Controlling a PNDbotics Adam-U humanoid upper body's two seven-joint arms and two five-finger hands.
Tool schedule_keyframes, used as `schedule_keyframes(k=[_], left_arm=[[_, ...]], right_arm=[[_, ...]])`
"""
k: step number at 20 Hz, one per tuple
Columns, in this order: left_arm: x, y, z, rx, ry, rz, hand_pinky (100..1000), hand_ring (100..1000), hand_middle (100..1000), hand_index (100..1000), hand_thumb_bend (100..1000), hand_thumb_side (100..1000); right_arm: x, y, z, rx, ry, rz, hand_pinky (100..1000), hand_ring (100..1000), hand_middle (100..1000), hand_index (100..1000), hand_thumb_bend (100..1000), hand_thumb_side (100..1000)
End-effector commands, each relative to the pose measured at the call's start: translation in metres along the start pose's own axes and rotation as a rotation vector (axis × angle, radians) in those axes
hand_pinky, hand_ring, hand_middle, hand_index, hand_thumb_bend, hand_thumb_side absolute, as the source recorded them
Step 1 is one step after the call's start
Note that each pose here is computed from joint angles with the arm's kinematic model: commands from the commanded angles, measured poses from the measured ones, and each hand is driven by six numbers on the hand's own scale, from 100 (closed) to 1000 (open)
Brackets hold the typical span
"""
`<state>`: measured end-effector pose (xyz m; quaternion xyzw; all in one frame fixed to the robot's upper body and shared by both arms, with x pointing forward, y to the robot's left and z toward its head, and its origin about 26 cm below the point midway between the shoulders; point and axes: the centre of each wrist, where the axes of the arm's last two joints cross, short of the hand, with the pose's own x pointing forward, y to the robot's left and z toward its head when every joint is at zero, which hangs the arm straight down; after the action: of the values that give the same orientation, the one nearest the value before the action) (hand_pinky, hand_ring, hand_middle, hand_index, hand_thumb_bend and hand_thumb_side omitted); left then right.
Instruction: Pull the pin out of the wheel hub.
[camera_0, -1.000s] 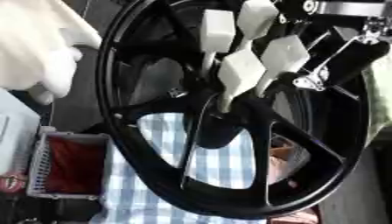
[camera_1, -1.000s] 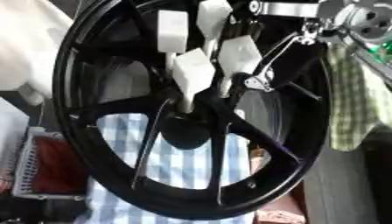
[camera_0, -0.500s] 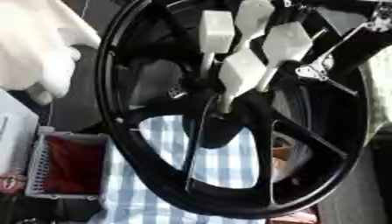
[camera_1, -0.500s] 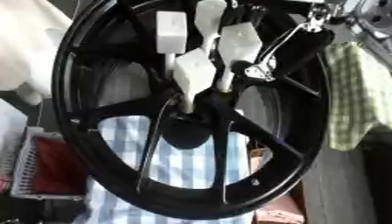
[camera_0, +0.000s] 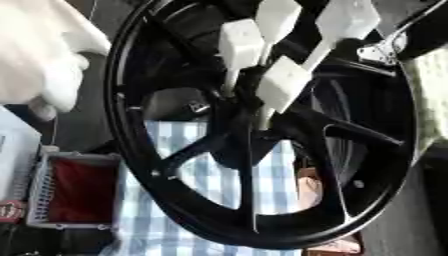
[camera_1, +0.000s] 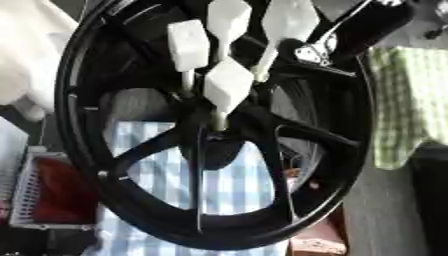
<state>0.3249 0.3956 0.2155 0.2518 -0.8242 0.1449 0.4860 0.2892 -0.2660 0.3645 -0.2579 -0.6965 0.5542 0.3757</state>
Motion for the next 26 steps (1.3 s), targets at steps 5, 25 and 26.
schedule_keyframes(k=[5, 25, 26], left_arm=[[0.011, 0.007, -0.004, 0.014, -0.04, -0.011, 736, 844, 846, 813, 657, 721], [0.009, 0.012, -0.003, 0.033, -0.039, -0.014, 733, 844, 848, 813, 654, 716], [0.009, 0.012, -0.003, 0.032, -0.038, -0.014, 733, 844, 848, 813, 655, 716]], right_arm=[[-0.013, -0.03, 0.024, -0.178, 0.156, -0.021, 717, 595, 439, 521, 100, 100], [-0.194, -0.014, 0.082, -0.354, 0.908, 0.008, 826, 833, 804, 785, 501, 191], [-0.195, -0.012, 0.082, -0.327, 0.899, 0.011, 844, 870, 850, 811, 526, 210]])
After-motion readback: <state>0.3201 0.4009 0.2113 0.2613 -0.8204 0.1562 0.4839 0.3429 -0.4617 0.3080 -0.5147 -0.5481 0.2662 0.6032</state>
